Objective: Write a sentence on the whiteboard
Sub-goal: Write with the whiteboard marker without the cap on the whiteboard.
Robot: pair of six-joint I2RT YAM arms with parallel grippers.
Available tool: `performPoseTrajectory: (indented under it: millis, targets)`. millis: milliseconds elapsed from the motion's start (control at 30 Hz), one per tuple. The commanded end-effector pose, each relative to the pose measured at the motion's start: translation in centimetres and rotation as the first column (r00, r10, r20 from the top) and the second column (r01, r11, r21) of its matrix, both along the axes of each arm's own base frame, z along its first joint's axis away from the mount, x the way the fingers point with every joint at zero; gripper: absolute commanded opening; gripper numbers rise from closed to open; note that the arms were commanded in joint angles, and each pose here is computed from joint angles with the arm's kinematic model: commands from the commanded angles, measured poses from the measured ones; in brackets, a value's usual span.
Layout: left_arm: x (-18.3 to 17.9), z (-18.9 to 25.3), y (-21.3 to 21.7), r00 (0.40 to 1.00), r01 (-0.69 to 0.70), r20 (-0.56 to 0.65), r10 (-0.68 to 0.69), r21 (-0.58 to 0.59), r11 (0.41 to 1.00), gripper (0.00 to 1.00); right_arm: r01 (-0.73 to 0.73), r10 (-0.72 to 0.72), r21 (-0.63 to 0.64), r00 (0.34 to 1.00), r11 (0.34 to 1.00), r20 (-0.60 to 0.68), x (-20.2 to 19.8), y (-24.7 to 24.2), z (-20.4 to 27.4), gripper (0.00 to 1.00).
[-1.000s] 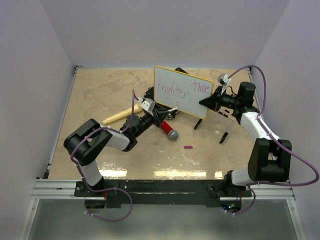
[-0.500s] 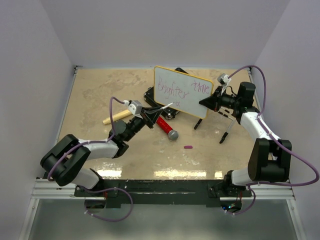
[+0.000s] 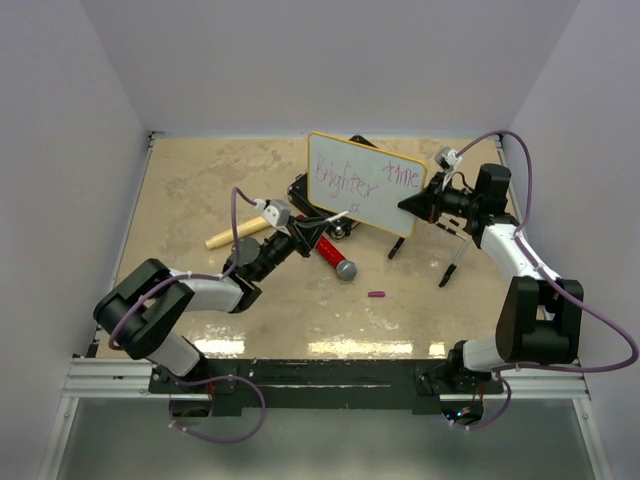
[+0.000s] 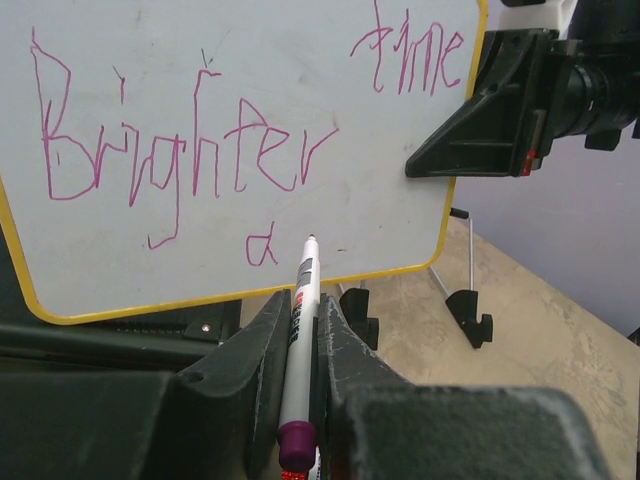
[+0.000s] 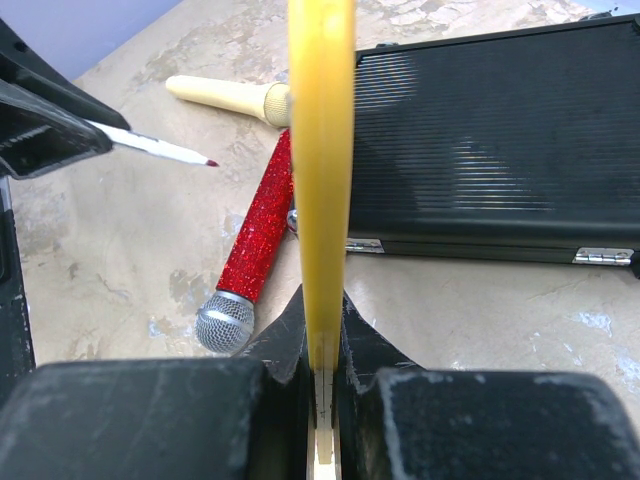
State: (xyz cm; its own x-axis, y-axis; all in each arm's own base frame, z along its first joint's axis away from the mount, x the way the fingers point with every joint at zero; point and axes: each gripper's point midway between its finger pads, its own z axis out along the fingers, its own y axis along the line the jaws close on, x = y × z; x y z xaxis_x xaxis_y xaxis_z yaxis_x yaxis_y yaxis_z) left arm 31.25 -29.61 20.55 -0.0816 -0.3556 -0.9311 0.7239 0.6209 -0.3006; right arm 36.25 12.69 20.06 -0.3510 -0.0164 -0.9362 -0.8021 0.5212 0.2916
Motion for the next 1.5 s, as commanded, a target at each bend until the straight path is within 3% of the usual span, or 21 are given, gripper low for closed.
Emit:
performPoseTrajectory:
  millis: [0, 600, 1467]
  targets:
    - [0.8, 2.8, -1.5, 0.997, 0.033, 0.076, -0.027, -0.079, 0.996, 0.00, -0.040, 0.039, 0.012, 0.999, 0.999, 0.019, -0.6, 0.7, 0.7, 0.00]
    - [4.4, 1.5, -5.0, 0.997, 0.035, 0.071, -0.033, -0.030, 0.999, 0.00, -0.043, 0.043, 0.015, 0.999, 0.999, 0.015, -0.5, 0.7, 0.6, 0.00]
    - [3.8, 1.3, -3.0, 0.996, -0.028, 0.087, 0.029, -0.007, 1.000, 0.00, -0.043, 0.043, 0.015, 0.999, 0.999, 0.012, -0.6, 0.7, 0.5, 0.00]
